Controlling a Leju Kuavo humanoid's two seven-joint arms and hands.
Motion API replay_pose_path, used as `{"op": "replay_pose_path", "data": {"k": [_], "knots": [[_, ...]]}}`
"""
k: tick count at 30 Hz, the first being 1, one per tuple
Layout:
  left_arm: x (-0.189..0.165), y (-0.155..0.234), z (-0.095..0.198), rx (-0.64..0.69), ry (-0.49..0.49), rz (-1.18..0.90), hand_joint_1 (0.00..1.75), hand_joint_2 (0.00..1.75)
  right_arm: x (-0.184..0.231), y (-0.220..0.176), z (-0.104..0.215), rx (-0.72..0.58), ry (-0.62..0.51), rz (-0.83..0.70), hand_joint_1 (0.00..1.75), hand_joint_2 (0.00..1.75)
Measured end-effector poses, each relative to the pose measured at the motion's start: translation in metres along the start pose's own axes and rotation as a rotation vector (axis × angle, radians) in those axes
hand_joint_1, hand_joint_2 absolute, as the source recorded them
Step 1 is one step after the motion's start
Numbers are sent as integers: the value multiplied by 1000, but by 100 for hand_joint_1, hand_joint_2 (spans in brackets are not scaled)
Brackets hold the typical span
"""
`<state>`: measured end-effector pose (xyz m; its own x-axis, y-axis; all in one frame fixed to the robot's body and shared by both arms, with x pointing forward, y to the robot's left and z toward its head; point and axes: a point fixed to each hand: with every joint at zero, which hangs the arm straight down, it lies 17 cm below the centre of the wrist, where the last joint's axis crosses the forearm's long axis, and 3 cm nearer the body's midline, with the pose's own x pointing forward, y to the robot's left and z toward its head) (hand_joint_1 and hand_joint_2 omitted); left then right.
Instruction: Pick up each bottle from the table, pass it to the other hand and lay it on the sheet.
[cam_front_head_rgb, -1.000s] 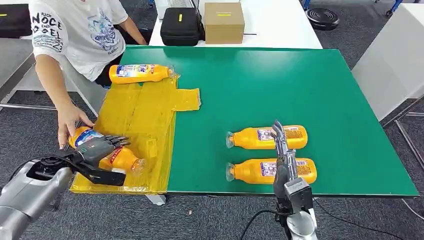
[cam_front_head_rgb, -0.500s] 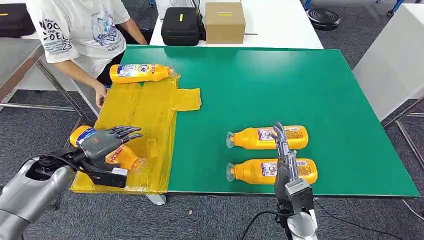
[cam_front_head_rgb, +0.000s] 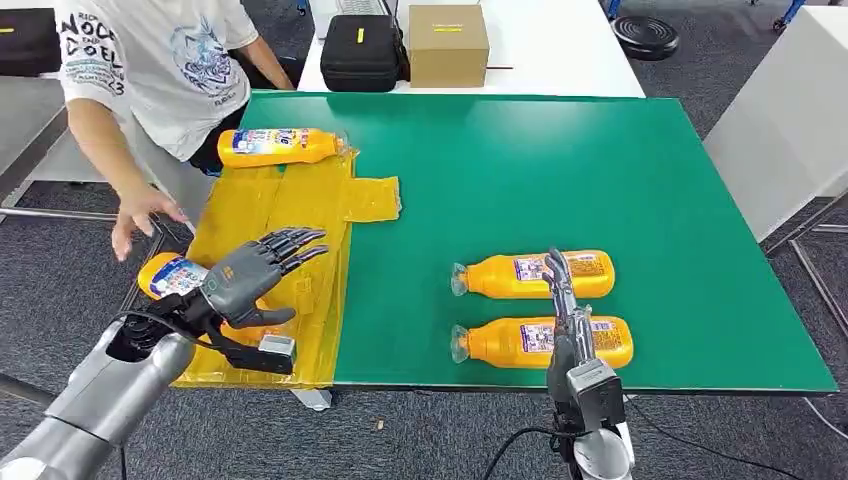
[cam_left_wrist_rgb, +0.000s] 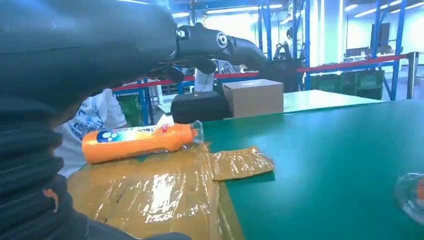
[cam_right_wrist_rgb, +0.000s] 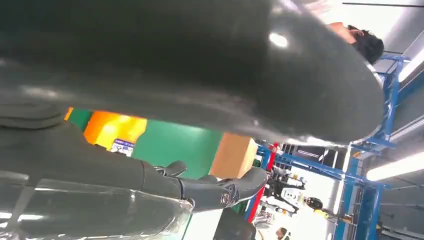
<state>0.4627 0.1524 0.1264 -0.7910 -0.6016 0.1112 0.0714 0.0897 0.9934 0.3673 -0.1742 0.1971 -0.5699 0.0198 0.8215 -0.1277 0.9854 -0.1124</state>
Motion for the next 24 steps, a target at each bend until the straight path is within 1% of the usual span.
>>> {"op": "replay_pose_path", "data": {"k": [6,9,12,13,15,17,21,24], "knots": [[3,2,-4,11,-8,7,0,175,0,-2,0,-3,1,2,0,0],[7,16,-7,92,-2,92,0,175,-8,-2,1,0,34,50,0,0],[9,30,-6,229,39,183,0,175,-25,0,8,26,122,125,0,0],[10,31,-4,278,61,220,0,175,-34,1,12,42,167,157,0,175],[18,27,-2,346,94,303,0,175,-50,-1,19,79,247,224,0,175],[27,19,0,399,127,382,0,175,-70,-12,29,134,347,263,0,175],[41,10,-4,448,147,484,0,175,-96,-44,47,254,467,332,0,175],[46,9,-9,469,153,534,0,175,-111,-73,64,347,554,390,0,175]]}}
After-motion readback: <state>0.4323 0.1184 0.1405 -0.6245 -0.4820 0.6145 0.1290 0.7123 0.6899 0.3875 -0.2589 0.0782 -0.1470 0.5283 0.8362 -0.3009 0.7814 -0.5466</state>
